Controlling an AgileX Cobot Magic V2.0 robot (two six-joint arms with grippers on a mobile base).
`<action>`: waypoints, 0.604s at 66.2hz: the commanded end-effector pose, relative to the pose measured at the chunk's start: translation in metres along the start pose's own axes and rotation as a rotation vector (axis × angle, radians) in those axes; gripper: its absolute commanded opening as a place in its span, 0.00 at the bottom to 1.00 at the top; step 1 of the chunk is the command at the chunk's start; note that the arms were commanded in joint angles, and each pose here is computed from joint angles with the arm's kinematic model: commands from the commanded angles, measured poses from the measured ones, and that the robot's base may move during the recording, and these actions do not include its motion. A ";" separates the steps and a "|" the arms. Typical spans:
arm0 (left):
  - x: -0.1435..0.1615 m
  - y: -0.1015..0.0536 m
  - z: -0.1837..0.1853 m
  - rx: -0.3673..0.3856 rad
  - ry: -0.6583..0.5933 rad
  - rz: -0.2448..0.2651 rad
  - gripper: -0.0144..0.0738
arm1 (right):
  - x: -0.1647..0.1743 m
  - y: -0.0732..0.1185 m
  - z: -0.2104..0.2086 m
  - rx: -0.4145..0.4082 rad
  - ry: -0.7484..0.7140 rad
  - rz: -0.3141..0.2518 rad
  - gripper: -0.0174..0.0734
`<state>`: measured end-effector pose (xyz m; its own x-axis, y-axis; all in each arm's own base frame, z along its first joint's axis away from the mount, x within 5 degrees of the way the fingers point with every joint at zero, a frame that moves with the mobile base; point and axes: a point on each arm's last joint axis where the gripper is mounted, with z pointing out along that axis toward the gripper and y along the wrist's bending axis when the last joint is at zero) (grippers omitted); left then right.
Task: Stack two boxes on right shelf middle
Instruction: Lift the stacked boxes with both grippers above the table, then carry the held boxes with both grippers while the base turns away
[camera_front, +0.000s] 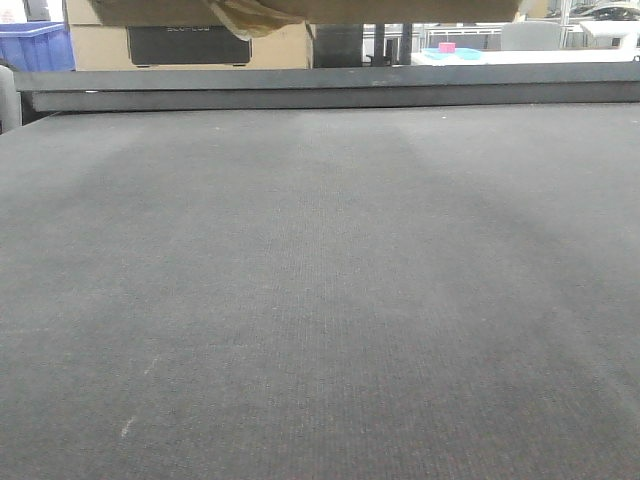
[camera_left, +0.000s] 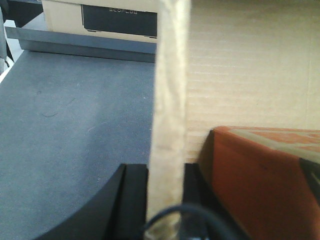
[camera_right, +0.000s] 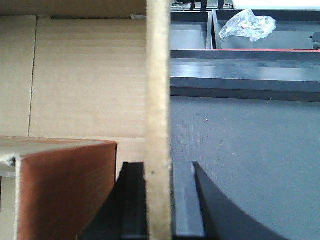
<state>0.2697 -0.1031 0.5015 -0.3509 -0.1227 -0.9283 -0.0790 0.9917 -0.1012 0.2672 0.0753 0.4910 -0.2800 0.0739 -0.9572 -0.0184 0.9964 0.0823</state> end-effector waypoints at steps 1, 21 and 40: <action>-0.009 0.013 -0.008 -0.078 -0.051 0.022 0.04 | -0.012 -0.007 -0.009 0.032 -0.076 -0.038 0.01; -0.009 0.013 -0.008 -0.077 -0.053 0.022 0.04 | -0.012 -0.007 -0.009 0.032 -0.076 -0.038 0.01; -0.008 0.012 -0.007 -0.077 -0.051 0.023 0.04 | -0.012 -0.007 -0.009 0.032 -0.076 -0.038 0.01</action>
<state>0.2697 -0.1031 0.5015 -0.3509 -0.1227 -0.9283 -0.0790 0.9917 -0.1012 0.2673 0.0753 0.4912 -0.2785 0.0739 -0.9576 -0.0194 0.9964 0.0826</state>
